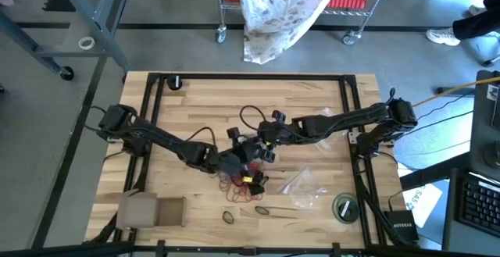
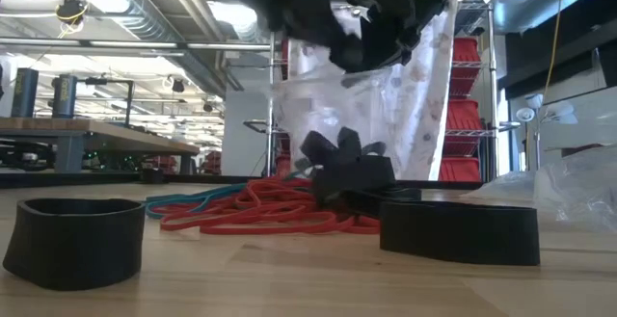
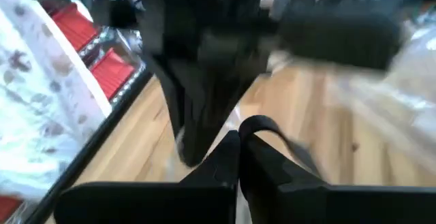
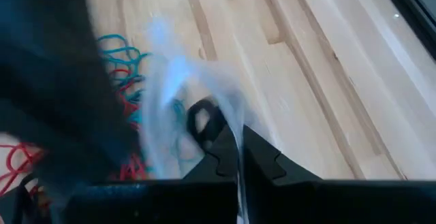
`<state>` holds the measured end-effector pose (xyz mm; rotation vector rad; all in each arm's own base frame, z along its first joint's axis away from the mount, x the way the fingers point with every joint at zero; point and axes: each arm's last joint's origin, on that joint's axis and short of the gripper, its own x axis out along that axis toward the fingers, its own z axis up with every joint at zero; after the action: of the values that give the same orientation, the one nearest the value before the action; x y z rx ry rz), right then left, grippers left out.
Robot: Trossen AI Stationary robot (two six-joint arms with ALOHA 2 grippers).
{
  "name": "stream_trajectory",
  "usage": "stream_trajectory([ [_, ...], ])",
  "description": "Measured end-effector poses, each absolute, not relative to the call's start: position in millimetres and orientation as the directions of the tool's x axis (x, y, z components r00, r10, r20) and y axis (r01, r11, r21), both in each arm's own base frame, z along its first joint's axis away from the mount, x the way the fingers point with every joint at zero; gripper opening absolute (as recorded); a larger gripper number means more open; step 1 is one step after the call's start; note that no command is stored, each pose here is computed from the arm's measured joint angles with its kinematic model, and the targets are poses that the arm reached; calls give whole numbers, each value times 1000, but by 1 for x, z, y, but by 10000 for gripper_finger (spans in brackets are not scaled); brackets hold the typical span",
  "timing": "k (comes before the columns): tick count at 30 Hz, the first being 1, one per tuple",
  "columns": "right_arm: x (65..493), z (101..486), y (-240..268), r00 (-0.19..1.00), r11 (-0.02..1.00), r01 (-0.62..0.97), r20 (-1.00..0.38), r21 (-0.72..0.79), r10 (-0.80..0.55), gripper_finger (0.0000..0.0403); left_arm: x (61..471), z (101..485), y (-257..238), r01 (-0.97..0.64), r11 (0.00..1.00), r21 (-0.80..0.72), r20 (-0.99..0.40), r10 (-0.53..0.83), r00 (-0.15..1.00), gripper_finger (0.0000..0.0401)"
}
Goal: Sort rubber bands
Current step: Put the black rubber band into the transparent zip lock bag
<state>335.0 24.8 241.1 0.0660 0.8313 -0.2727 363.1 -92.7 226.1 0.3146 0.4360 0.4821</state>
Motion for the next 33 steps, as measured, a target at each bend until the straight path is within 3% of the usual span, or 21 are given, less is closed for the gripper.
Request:
stream_trajectory([
  [5, 335, 241, 25, 645, 964, 260, -734, -51, -213, 1, 360, 230, -83, -438, 783, 441, -312, 591, 744, 5],
  [12, 335, 241, 25, 645, 964, 260, -734, -51, -213, 1, 363, 211, -70, -421, 815, 398, -413, 569, 711, 5],
  [25, 340, 246, 25, 694, 966, 257, -689, -32, -208, 1, 367, 208, -64, -337, 907, 254, -489, 421, 764, 5],
  [33, 340, 246, 27, 699, 973, 232, -695, -6, -171, 1, 361, 200, -41, -546, 830, 115, -554, 510, 659, 5],
])
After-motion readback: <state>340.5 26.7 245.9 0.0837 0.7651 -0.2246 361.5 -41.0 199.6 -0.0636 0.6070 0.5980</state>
